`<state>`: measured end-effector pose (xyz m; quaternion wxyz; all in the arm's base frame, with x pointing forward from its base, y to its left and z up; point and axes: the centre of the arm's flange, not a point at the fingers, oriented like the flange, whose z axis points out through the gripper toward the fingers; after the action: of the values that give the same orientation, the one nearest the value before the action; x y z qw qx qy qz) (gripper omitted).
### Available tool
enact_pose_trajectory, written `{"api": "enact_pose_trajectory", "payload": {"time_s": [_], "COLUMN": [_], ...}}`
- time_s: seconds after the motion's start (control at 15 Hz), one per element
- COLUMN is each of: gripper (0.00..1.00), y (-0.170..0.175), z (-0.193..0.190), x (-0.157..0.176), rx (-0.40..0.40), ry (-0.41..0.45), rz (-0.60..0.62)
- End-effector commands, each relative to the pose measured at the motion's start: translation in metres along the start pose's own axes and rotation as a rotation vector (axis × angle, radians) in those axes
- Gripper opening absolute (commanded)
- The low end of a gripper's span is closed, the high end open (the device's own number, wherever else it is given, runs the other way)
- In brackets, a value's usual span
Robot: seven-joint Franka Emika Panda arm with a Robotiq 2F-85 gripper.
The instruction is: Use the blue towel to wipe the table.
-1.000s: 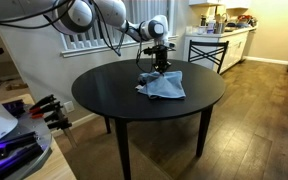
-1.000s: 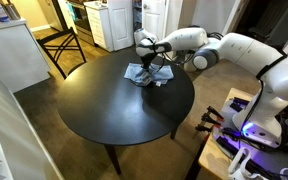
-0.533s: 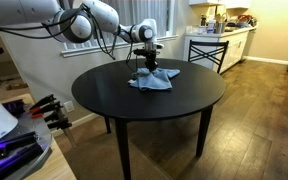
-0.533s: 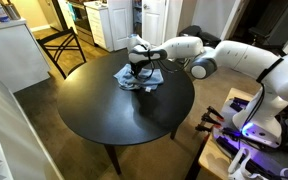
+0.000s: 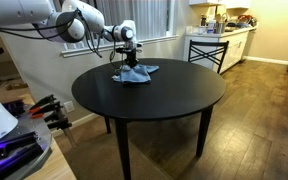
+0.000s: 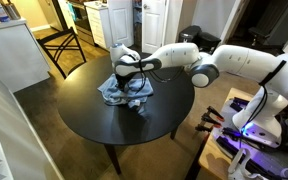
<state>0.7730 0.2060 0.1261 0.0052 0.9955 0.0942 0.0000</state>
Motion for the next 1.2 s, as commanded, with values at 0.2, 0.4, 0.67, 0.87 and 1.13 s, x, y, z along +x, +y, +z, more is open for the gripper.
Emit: {"api": "enact_pose_trajectory", "payload": {"time_s": [0.2, 0.4, 0.67, 0.87, 1.13], "gripper": [0.03, 0.03, 0.03, 0.03, 0.03], "y": [0.006, 0.036, 0.123, 0.215, 0.318], "z": [-0.026, -0.035, -0.027, -0.009, -0.002], "x": [-0.058, -0.070, -0.052, -0.042, -0.061], "rx": [0.127, 0.209, 0.234, 0.173, 0.095], "ry": [-0.071, -0.119, -0.120, -0.081, -0.006], "rz": [-0.297, -0.270, -0.030, 0.133, 0.339]}}
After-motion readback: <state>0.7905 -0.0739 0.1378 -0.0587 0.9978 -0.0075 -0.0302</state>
